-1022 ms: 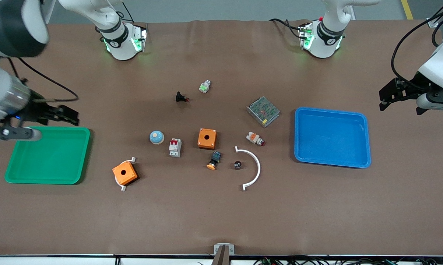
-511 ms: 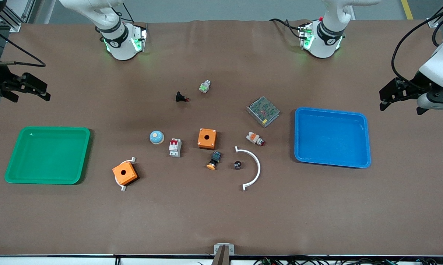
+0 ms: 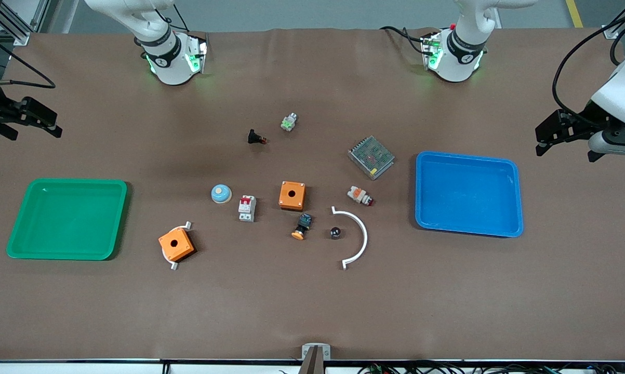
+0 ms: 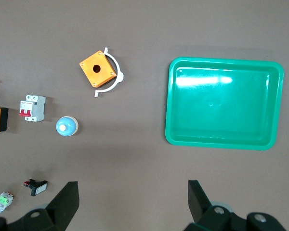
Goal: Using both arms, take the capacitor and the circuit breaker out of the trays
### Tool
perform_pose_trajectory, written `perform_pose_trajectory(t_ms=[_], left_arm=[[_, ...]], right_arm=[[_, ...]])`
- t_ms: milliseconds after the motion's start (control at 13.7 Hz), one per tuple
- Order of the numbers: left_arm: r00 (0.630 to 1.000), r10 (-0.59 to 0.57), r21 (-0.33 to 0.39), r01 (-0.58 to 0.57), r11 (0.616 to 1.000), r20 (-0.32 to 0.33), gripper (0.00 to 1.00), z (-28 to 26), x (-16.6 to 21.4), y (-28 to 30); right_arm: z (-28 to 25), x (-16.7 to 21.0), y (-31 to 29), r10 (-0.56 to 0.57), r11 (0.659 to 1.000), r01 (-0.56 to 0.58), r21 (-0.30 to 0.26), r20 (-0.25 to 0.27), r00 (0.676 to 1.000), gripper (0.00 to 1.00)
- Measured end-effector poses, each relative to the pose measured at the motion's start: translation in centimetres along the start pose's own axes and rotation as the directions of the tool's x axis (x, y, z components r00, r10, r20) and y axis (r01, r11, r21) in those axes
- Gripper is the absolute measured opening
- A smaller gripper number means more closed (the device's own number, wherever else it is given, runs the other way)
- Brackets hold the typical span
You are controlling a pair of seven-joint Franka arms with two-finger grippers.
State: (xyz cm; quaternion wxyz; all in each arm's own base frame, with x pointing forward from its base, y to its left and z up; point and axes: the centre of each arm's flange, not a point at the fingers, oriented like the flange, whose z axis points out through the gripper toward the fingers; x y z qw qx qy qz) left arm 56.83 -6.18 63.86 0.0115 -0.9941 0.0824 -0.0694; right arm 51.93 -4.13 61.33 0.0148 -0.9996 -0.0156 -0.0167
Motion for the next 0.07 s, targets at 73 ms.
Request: perform_pose_trajectory(t_ms=[73], left_arm=[[1.000, 0.000, 0.000, 0.000, 1.000, 0.000, 1.00, 0.00, 0.00, 0.00]], right_arm=[[-0.02, -0.02, 0.12, 0.002, 1.000, -0.002, 0.000, 0.000, 1.000, 1.00]])
